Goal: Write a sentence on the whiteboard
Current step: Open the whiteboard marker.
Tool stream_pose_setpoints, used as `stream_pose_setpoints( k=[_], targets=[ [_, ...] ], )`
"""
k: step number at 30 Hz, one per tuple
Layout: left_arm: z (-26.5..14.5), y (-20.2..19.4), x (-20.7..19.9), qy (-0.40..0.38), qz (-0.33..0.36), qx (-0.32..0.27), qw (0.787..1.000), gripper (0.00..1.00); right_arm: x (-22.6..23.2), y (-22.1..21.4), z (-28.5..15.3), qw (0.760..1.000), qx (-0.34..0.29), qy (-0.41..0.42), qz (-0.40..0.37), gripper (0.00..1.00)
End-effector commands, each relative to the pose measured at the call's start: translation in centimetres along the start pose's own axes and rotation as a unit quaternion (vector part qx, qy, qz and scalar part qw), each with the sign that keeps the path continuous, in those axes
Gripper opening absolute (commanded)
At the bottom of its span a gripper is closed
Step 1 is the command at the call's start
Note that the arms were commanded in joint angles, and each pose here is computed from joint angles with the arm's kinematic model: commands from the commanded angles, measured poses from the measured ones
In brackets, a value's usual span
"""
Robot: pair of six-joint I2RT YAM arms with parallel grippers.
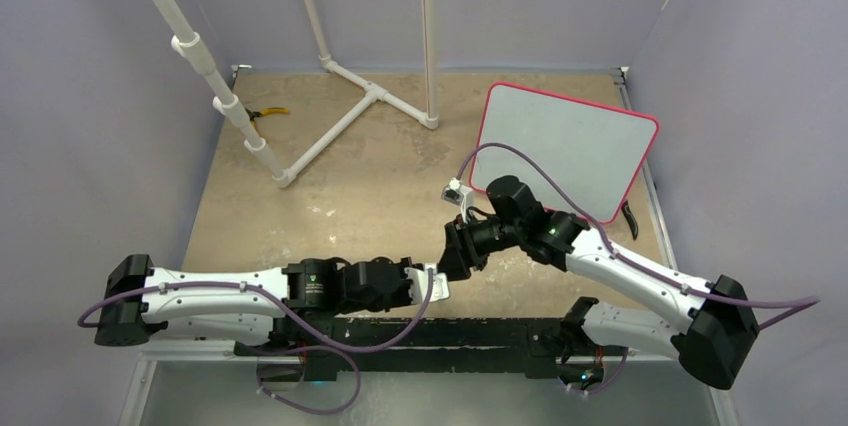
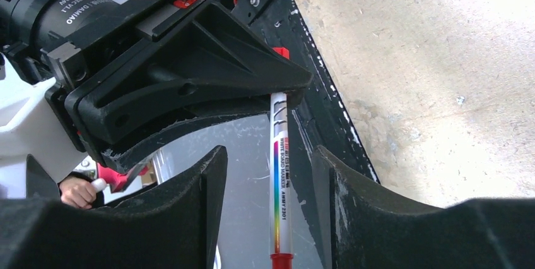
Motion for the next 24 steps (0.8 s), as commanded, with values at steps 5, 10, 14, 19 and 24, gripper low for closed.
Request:
stream_pose_setpoints(
  k=[5,10,14,19,24],
  targets=[
    [0.16,2.38,0.65,-0.032,-0.06,-0.038,0.997,0.0,0.85,0.53,0.13,1.0,-0.021,0.017,-0.012,0.49],
    [0.27,2.75,1.06,-0.049,-0.084,-0.049,0.994,0.0,0.6,0.22,0.14,1.0,-0.021,0.009,-0.01,0.49],
    [0.34,2.9,1.2,-0.056,-0.094,-0.053,0.993,0.0,0.61,0.4,0.17,1.0,-0.028,0.007,-0.011,0.49],
    [0.54,2.93,1.01,-0.063,-0.103,-0.049,0.991,0.0,0.87,0.95,0.04,0.999,-0.043,0.006,-0.014,0.49],
    [0.72,2.97,0.73,-0.076,-0.112,-0.046,0.99,0.0,0.9,1.08,0.09,0.999,-0.048,0.008,-0.014,0.48]
  ],
)
Point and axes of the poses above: each gripper's point midway between its finger pads, its own z axis out along the fingers, its own x axis along the line the jaws close on, y = z × x, the point moved 6 cm from there along -z, back along the fingers, and after that the axes turned 7 degrees about -z, right-handed, at the moved point
